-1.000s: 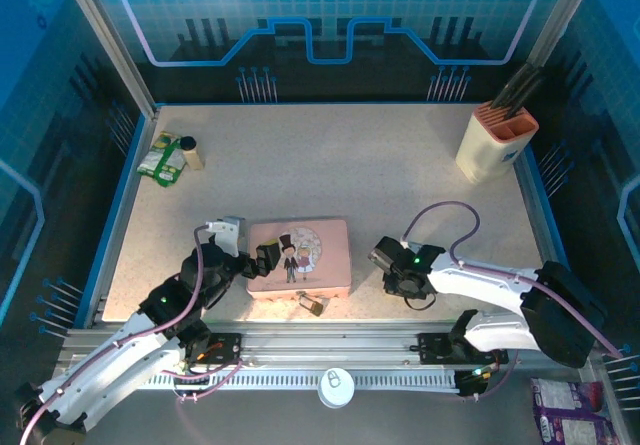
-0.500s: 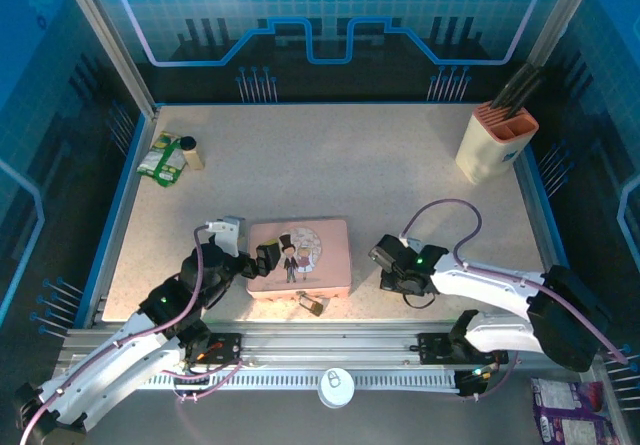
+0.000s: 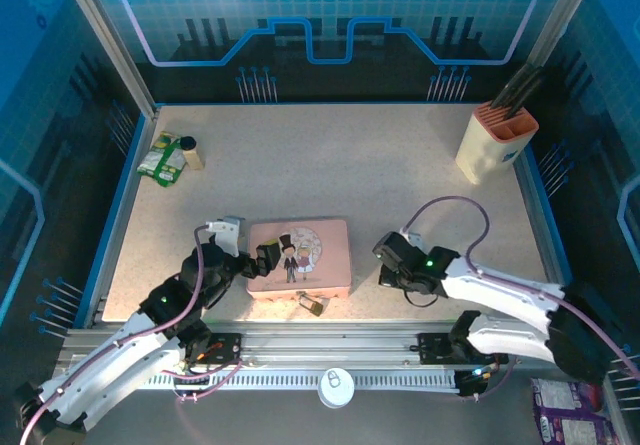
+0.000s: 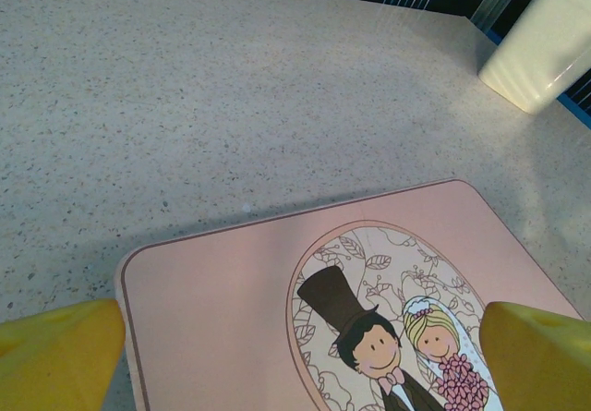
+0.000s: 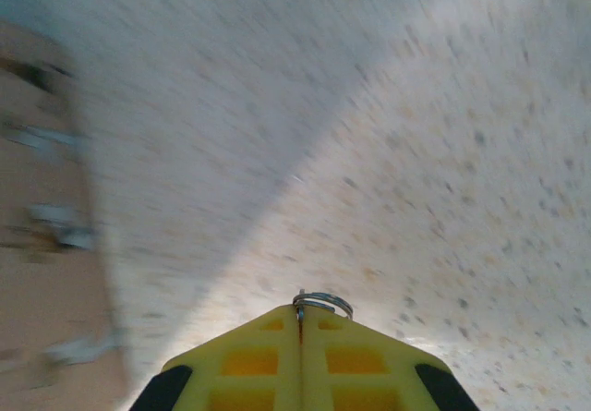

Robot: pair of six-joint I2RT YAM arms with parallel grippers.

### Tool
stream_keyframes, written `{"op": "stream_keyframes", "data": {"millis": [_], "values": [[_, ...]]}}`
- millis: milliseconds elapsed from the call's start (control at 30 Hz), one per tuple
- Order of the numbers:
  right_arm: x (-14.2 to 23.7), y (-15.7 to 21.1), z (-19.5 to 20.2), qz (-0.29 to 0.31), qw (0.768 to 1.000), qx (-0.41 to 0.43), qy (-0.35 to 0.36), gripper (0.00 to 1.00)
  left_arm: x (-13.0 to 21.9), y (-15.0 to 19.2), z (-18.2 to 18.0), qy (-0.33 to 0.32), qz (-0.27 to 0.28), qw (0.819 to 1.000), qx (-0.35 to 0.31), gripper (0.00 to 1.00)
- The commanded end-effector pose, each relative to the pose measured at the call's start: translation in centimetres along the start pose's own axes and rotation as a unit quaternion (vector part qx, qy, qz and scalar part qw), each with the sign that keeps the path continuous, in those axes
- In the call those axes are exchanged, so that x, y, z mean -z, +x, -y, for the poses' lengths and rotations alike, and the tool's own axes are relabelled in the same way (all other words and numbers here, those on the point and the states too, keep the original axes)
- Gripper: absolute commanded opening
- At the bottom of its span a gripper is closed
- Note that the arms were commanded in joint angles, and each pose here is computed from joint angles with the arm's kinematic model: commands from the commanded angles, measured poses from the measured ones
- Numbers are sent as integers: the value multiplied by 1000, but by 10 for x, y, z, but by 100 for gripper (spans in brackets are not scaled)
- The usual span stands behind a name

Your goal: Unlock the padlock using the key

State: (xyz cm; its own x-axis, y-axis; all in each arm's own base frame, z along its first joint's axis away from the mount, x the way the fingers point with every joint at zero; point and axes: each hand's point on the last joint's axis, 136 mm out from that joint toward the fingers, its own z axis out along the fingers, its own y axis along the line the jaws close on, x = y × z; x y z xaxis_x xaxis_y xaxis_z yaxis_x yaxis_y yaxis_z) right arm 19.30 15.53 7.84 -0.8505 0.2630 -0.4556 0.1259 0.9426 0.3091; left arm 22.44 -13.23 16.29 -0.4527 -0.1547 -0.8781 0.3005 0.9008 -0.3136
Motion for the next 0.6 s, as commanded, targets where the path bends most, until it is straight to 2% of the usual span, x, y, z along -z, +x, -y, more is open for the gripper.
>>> {"op": "stream_keyframes", "data": {"millis": [0,133,300,400,567], "values": [[40,-56,-50,134,983,2,-128,0,-2,-10,16,38,16,999,12,99],[82,-98,-97,243,937,9,-252,0,-2,-33,53,110,6,992,56,99],[121,-127,-135,332,868,-17,-368,0,-9,-55,96,188,-18,976,108,94],[134,-135,-147,360,836,-28,-413,0,-12,-63,115,222,-19,967,122,90],[145,-137,-161,375,799,-51,-467,0,-16,-76,141,260,-9,956,138,83]]}}
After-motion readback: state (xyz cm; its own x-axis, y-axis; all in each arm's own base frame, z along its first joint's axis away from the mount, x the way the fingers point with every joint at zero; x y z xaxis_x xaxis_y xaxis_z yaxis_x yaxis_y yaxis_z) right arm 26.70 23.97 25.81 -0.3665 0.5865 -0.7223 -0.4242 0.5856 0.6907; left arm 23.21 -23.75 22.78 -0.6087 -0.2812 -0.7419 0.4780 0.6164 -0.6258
